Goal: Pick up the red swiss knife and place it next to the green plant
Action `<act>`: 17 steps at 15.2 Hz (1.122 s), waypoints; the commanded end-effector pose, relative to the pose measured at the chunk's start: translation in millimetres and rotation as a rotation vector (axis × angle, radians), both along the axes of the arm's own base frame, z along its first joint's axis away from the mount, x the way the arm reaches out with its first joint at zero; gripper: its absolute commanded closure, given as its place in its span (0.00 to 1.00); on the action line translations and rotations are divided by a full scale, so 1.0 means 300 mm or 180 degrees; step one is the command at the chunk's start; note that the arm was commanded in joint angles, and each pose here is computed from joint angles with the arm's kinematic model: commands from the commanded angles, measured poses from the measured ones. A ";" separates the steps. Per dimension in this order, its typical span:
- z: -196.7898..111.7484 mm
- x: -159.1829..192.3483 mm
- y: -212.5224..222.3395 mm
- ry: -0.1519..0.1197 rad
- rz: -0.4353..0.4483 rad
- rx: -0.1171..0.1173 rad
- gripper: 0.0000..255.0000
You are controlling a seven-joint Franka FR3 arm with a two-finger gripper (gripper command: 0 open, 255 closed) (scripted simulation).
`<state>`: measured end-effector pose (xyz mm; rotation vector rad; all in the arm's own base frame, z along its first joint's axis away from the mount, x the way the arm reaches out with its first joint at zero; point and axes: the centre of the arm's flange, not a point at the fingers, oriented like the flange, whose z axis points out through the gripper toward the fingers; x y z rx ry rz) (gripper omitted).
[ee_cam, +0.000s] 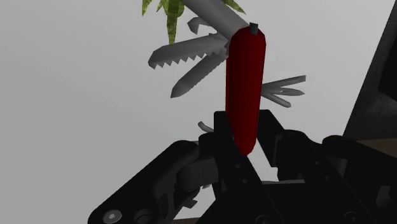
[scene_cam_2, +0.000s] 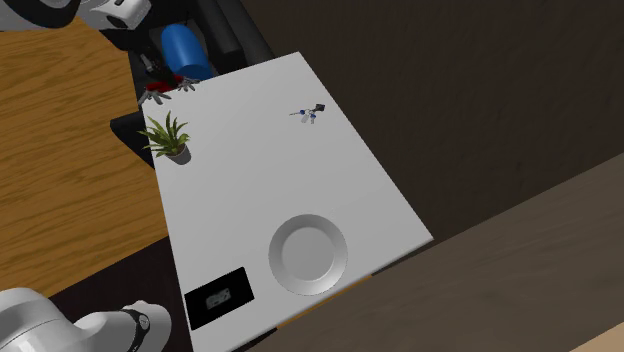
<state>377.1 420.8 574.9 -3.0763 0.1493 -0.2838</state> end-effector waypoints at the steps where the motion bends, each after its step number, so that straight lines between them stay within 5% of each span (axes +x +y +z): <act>1: 0.001 -0.056 0.067 -0.0001 -0.0006 0.0001 1.00; 12: 0.001 -0.338 0.460 -0.0001 -0.0006 0.0001 1.00; 17: -0.070 -0.348 0.476 -0.0001 -0.0006 0.0001 1.00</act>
